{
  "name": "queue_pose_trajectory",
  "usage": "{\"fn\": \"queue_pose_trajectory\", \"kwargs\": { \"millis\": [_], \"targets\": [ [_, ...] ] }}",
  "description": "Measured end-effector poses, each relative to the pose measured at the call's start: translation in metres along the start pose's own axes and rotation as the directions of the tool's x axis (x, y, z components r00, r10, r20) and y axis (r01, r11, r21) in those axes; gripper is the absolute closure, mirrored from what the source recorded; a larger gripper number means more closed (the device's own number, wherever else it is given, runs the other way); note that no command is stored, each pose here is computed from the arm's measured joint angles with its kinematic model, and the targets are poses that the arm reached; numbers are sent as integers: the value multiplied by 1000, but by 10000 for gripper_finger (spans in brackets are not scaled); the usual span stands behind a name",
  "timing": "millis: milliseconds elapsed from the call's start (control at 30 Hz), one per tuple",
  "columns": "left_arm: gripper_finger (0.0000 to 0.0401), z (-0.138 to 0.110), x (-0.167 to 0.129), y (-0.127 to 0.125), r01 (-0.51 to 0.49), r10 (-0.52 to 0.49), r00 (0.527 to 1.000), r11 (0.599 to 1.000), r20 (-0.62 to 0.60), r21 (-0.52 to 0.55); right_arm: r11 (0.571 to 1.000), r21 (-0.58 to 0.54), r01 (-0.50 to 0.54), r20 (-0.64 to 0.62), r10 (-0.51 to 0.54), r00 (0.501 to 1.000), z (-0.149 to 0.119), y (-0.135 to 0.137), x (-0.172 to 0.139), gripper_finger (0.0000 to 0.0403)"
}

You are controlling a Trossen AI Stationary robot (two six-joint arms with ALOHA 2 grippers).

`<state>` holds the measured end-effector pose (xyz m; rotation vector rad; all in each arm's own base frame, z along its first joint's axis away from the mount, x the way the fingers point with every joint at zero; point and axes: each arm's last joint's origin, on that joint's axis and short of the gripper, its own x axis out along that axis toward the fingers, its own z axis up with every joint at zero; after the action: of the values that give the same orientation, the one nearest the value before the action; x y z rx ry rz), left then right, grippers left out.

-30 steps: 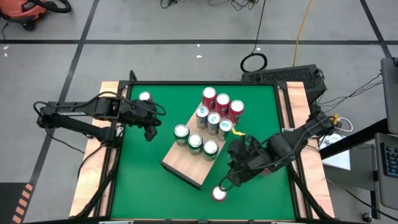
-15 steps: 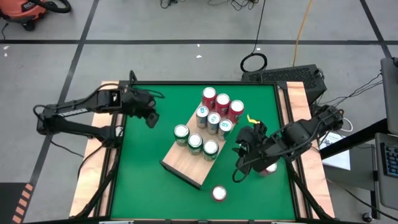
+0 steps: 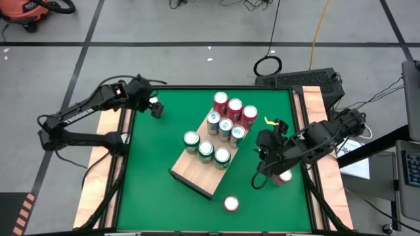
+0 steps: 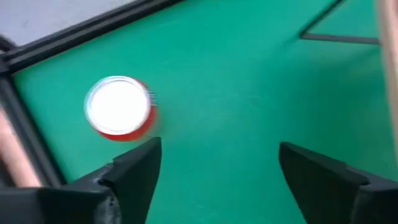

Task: Sort soda cans
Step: Put the red soda can on the shelf

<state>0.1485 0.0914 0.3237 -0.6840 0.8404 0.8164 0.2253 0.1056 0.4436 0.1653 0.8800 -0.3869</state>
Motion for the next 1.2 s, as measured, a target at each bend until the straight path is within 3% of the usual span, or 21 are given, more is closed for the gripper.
{"fn": "queue_pose_trajectory", "kwargs": {
  "millis": [200, 367, 667, 900, 1200],
  "targets": [
    [10, 8, 5, 14, -71, 71, 997, 996, 4, -53, 1000, -1, 0, -8, 0, 1000, 2, -8, -1, 273],
    [17, 19, 15, 30, -116, 113, 993, 984, -34, -135, 990, 138, 23, 0, -23, 1000, 6, -14, 0, 273],
    [16, 39, 53, 54, -149, 147, 977, 989, -154, -4, 957, 286, 46, -5, -47, 999, 10, -17, 6, 273],
    [3, 46, 75, 64, -114, 118, 965, 993, -235, 30, 923, 381, 44, -4, -46, 999, 10, -17, 6, 273],
    [3, 50, 88, 72, -154, 167, 952, 985, -256, 73, 900, 434, 30, 7, -37, 999, 11, -16, 6, 273]
  ]
}}
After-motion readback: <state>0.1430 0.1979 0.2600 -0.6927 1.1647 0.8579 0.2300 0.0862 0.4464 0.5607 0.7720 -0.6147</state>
